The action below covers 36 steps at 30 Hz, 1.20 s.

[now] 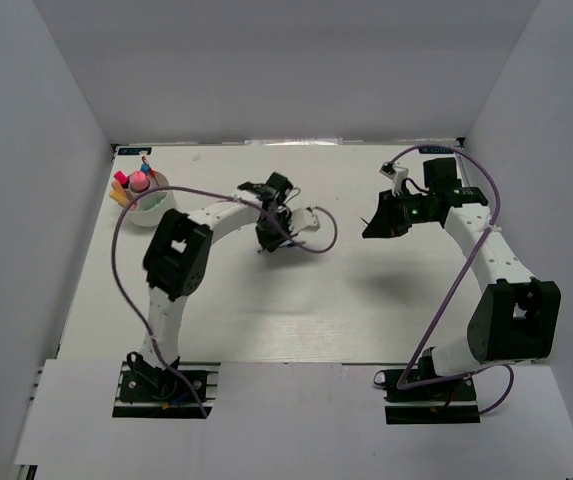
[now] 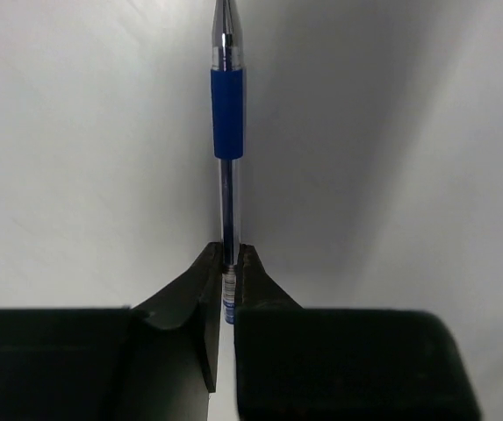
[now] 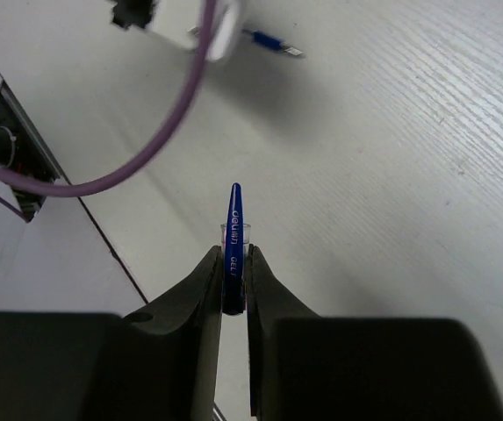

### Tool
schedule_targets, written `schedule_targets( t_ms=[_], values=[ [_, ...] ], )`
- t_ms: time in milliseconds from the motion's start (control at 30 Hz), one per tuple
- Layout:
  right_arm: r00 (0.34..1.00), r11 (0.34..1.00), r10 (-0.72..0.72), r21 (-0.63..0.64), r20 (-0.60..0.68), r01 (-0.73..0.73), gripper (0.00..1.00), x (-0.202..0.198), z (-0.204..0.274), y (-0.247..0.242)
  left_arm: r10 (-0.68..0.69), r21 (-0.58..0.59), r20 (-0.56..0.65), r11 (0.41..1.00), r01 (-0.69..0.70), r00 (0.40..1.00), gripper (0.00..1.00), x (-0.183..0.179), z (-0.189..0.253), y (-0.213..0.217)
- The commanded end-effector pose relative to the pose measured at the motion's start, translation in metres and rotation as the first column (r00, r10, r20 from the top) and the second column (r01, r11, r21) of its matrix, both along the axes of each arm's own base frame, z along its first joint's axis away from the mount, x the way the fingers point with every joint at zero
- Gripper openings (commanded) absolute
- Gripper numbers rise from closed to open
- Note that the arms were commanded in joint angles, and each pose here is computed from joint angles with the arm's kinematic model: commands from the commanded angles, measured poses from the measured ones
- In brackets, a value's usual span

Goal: Sort the stationery into containers
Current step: Grab a piece of stationery with the left arm, then cap the pen

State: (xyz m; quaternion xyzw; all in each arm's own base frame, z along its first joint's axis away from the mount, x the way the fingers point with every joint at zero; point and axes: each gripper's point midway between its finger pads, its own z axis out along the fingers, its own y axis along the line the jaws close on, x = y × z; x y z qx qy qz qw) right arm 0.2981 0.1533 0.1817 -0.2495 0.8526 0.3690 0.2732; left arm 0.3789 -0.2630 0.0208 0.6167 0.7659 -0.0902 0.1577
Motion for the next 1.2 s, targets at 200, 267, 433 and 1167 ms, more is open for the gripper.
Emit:
schedule_targets(
  t_ms=[200,267,433,1167],
  values=[
    [0.989,0.978,0.145,0.153,-0.008,-0.142,0.00,-0.039,0.025,0.029,-0.081,-0.052,0.279,0.994,0.099,0.957,0.01,-0.065,0.074,0.065],
    [0.983,0.968,0.183,0.176,-0.013,-0.177,0.00,-0.050,0.027,0.036,-0.091,-0.081,0.364,0.988,0.129,0.927,0.00,-0.076,0.092,0.068],
    [0.950,0.931,0.311,0.213,-0.030,-0.298,0.00,-0.071,0.033,0.055,-0.048,-0.201,0.614,0.956,0.214,0.788,0.00,-0.069,0.151,0.056],
    [0.791,0.794,0.589,0.296,-0.163,-0.530,0.00,-0.112,0.039,0.111,-0.496,0.475,0.856,0.641,0.603,-0.147,0.00,-0.118,0.239,0.041]
  ],
)
